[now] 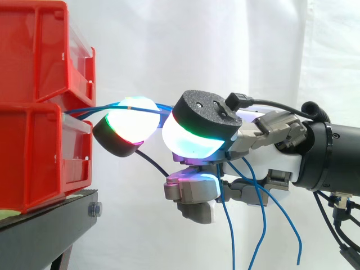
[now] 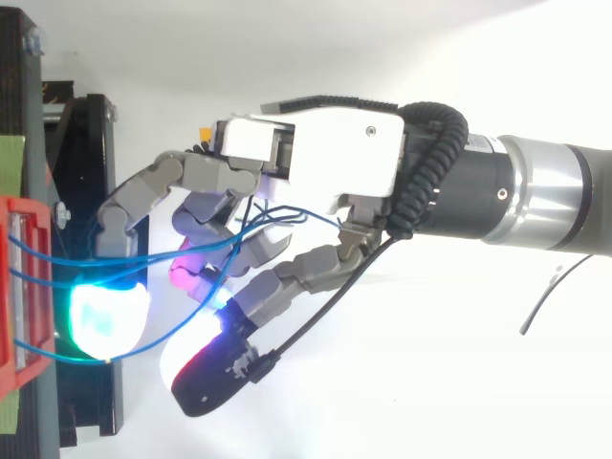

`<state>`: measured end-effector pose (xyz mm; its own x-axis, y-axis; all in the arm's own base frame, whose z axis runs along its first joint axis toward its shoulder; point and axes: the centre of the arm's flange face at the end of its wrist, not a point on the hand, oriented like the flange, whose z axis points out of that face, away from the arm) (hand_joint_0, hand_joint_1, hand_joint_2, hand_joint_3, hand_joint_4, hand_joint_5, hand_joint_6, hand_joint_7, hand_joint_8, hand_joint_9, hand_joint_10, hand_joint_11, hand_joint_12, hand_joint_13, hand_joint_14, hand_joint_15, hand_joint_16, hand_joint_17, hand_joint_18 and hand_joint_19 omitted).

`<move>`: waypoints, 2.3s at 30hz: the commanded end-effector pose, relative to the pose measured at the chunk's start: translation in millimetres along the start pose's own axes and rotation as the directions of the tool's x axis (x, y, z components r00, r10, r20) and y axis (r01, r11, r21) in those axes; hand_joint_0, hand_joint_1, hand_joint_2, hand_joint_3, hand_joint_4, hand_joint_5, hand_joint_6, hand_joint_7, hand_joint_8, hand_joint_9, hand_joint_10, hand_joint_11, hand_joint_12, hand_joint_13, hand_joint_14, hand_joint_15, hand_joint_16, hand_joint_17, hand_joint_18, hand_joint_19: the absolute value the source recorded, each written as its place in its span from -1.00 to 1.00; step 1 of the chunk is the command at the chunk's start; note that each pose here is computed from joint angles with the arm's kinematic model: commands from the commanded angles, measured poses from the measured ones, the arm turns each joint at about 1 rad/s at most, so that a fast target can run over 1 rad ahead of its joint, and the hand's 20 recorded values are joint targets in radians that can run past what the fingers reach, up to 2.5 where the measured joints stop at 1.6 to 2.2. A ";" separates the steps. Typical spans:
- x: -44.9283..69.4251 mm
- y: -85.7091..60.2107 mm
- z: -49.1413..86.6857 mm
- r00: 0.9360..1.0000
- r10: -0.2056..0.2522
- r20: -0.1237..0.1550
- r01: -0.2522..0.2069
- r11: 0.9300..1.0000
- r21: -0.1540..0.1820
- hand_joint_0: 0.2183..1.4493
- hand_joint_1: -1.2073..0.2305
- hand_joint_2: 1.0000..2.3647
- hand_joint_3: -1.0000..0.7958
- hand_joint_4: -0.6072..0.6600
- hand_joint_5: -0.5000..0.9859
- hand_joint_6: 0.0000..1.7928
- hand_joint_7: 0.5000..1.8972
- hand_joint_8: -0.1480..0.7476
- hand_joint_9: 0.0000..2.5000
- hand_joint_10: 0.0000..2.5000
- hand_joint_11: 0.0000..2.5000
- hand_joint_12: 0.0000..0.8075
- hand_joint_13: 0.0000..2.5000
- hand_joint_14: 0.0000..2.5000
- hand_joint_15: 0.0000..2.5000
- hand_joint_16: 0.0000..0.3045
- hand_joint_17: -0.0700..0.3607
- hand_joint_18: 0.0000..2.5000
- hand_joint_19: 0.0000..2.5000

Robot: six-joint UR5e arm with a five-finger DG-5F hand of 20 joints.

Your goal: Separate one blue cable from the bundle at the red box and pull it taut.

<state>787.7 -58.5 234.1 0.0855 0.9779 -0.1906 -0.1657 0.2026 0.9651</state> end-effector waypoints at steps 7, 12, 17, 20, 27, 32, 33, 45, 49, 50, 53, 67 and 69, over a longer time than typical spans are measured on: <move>0.0 0.0 0.0 1.000 0.000 0.000 0.000 1.000 0.000 -0.59 -0.69 -1.00 -0.44 0.11 -0.52 0.05 -0.69 -0.02 -0.30 0.83 -0.03 0.06 -0.11 -0.99 0.19 -0.65 -0.12 -0.21 -0.08; 0.0 0.1 0.1 1.000 0.000 0.000 0.000 1.000 -0.001 -0.60 -0.24 -1.00 -0.44 0.12 -0.51 -0.01 -0.67 -0.05 -0.28 0.83 -0.08 0.05 -0.08 -0.99 0.17 -0.64 -0.11 -0.26 -0.06; 0.0 0.3 0.3 1.000 0.000 0.001 0.000 1.000 -0.003 -0.35 0.02 -1.00 -0.44 0.02 -0.51 -0.05 -0.52 -0.16 -0.22 0.56 0.07 -0.11 -0.08 -0.99 0.19 -0.72 -0.22 -0.30 -0.01; 0.0 0.1 0.1 1.000 0.000 0.000 0.000 1.000 -0.001 -0.34 -0.12 -0.99 -0.35 0.00 -0.50 -0.05 -0.54 -0.16 -0.20 0.48 0.12 -0.13 -0.08 -0.99 0.20 -0.72 -0.23 -0.30 -0.01; 0.0 0.3 0.3 1.000 0.000 0.001 0.000 1.000 -0.003 -0.22 -0.61 -0.99 -0.31 -0.11 -0.53 -0.01 -0.42 -0.16 -0.23 0.40 0.14 -0.10 -0.09 -0.99 0.17 -0.71 -0.21 -0.25 -0.08; 0.0 0.1 0.1 1.000 0.000 0.000 0.000 1.000 -0.001 -0.13 -0.70 -1.00 -0.44 -0.12 -0.53 0.02 -0.35 -0.17 -0.24 0.38 0.14 -0.09 -0.11 -0.98 0.15 -0.71 -0.21 -0.23 -0.12; 0.0 0.1 0.1 1.000 0.000 0.000 0.000 1.000 -0.001 -0.13 -0.70 -1.00 -0.44 -0.11 -0.53 0.02 -0.33 -0.18 -0.24 0.38 0.13 -0.08 -0.11 -0.98 0.14 -0.71 -0.21 -0.23 -0.12; -0.2 1.1 0.1 1.000 0.000 0.000 0.000 1.000 -0.001 -0.17 -0.63 -1.00 -0.44 -0.09 -0.54 0.02 -0.31 -0.17 -0.24 0.37 0.14 -0.06 -0.12 -0.98 0.11 -0.71 -0.21 -0.23 -0.11; -0.2 1.0 -0.1 1.000 0.000 0.000 0.000 1.000 0.000 -0.11 -0.65 -0.98 -0.27 -0.09 -0.59 0.05 -0.20 -0.17 -0.29 0.30 0.12 -0.05 -0.14 -0.98 0.08 -0.71 -0.21 -0.24 -0.12; 0.0 -0.2 -0.2 1.000 0.000 0.000 0.000 1.000 0.002 -0.10 -0.64 -0.98 -0.29 -0.05 -0.60 0.05 -0.29 -0.17 -0.30 0.28 0.12 -0.06 -0.17 -0.98 0.07 -0.70 -0.21 -0.24 -0.13; 0.8 1.2 0.0 1.000 0.000 0.000 0.000 1.000 0.000 -0.13 -0.68 -1.00 -0.44 0.03 -0.61 0.02 -0.45 -0.18 -0.33 0.26 0.13 -0.05 -0.19 -0.98 0.01 -0.71 -0.21 -0.26 -0.17; 5.2 -0.1 -0.7 1.000 0.004 0.000 -0.004 1.000 0.005 -0.69 -0.55 -1.00 -0.44 0.35 -0.70 -0.13 -0.58 0.07 -0.46 -1.00 0.21 0.06 -0.62 -0.99 -0.61 -0.59 -0.02 -0.66 -0.61; 5.2 -0.1 -0.7 1.000 0.005 0.001 -0.005 1.000 0.005 -0.65 -0.37 -1.00 -0.44 0.35 -0.68 -0.14 -0.57 0.07 -0.47 -0.99 0.10 0.04 -0.62 -0.99 -0.63 -0.60 -0.04 -0.66 -0.60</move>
<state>787.8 -53.6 233.7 0.0854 0.9787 -0.1867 -0.1631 0.1986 0.9664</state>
